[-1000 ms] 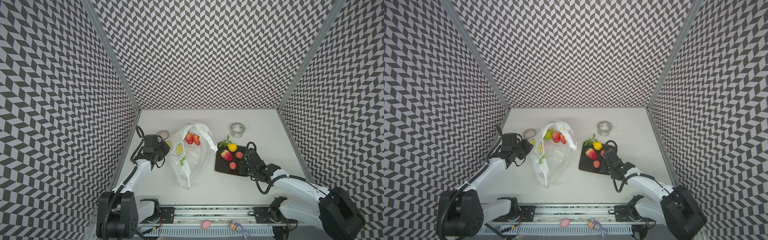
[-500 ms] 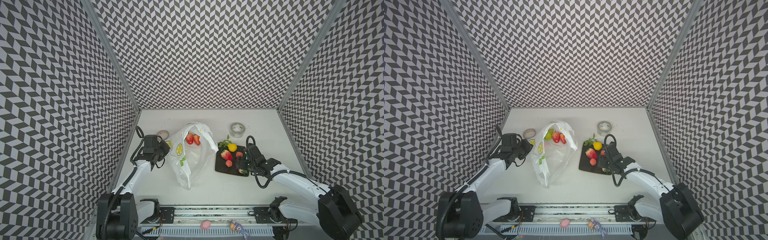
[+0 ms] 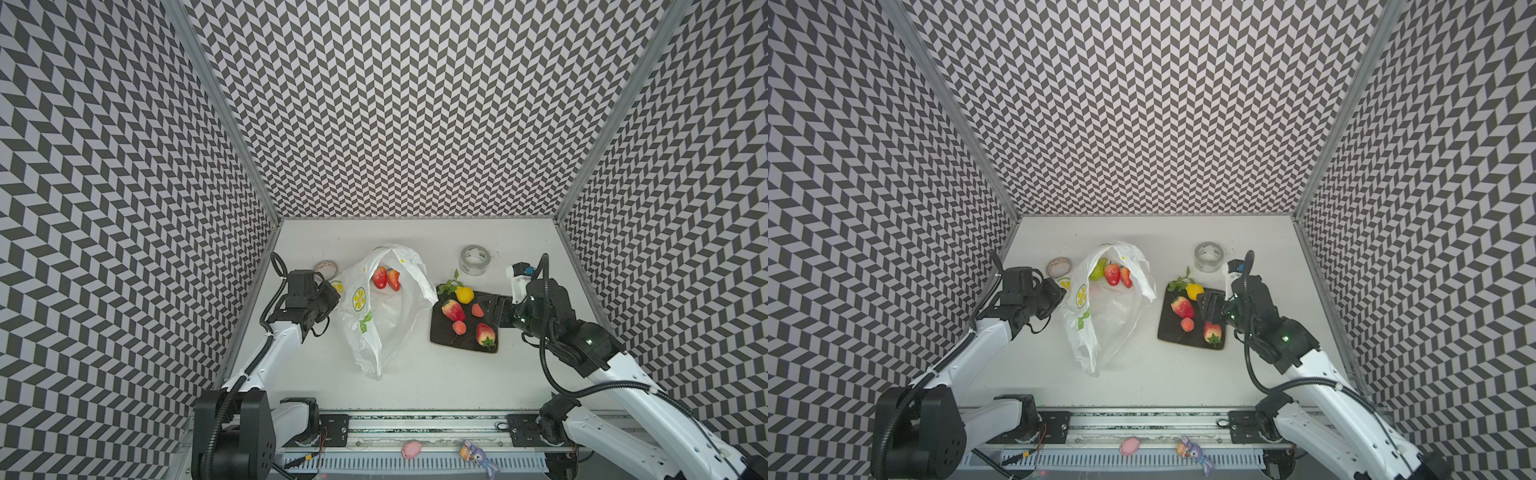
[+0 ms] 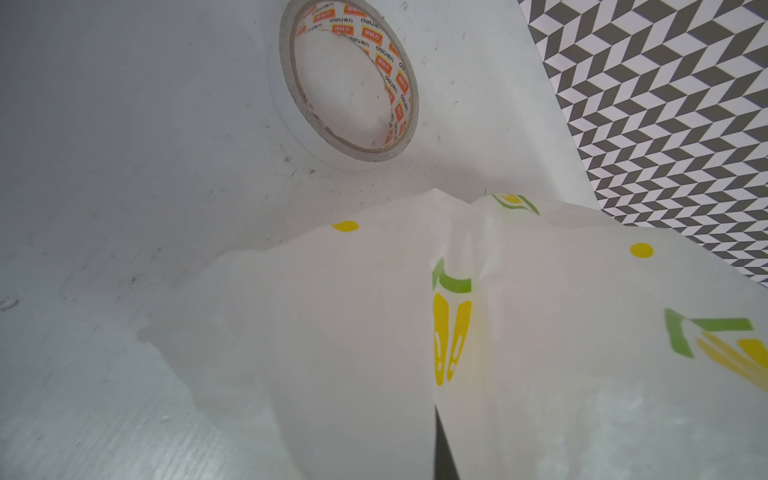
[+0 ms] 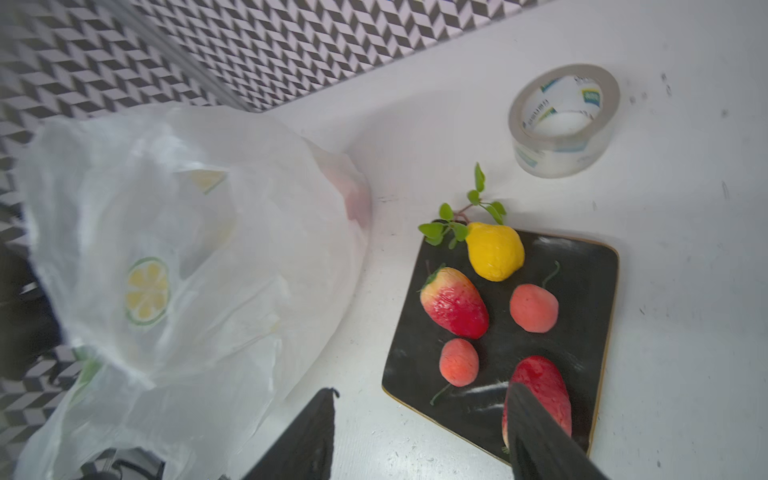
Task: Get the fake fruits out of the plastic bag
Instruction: 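Move the right gripper back over the bag toward the remaining fruits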
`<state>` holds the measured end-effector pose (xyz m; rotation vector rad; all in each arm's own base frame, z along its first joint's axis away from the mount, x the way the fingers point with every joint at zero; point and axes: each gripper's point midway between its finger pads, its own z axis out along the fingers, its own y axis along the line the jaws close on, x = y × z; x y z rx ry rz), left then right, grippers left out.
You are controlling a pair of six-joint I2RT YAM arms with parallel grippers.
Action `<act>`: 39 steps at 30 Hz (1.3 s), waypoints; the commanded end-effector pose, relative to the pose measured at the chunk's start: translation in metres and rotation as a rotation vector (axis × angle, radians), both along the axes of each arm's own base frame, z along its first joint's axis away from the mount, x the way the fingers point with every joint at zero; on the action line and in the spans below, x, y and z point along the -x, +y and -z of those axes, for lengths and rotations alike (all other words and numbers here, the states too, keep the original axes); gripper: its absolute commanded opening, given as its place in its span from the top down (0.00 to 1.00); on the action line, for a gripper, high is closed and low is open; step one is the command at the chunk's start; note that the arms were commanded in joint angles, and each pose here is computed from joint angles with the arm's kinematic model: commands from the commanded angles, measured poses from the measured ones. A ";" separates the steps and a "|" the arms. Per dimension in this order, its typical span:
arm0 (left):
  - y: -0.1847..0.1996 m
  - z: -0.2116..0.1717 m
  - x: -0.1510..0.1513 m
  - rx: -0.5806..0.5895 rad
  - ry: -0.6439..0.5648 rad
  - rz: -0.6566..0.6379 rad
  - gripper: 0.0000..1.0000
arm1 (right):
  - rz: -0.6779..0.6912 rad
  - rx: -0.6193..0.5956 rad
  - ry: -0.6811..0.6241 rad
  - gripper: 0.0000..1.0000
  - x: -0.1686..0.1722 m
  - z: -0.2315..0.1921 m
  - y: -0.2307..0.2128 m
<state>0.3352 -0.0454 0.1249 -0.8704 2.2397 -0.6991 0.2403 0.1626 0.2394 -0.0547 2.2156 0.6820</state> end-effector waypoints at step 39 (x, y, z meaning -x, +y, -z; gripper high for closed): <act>0.001 0.002 0.011 -0.028 0.001 0.023 1.00 | -0.210 0.170 0.054 0.65 -0.068 0.134 0.270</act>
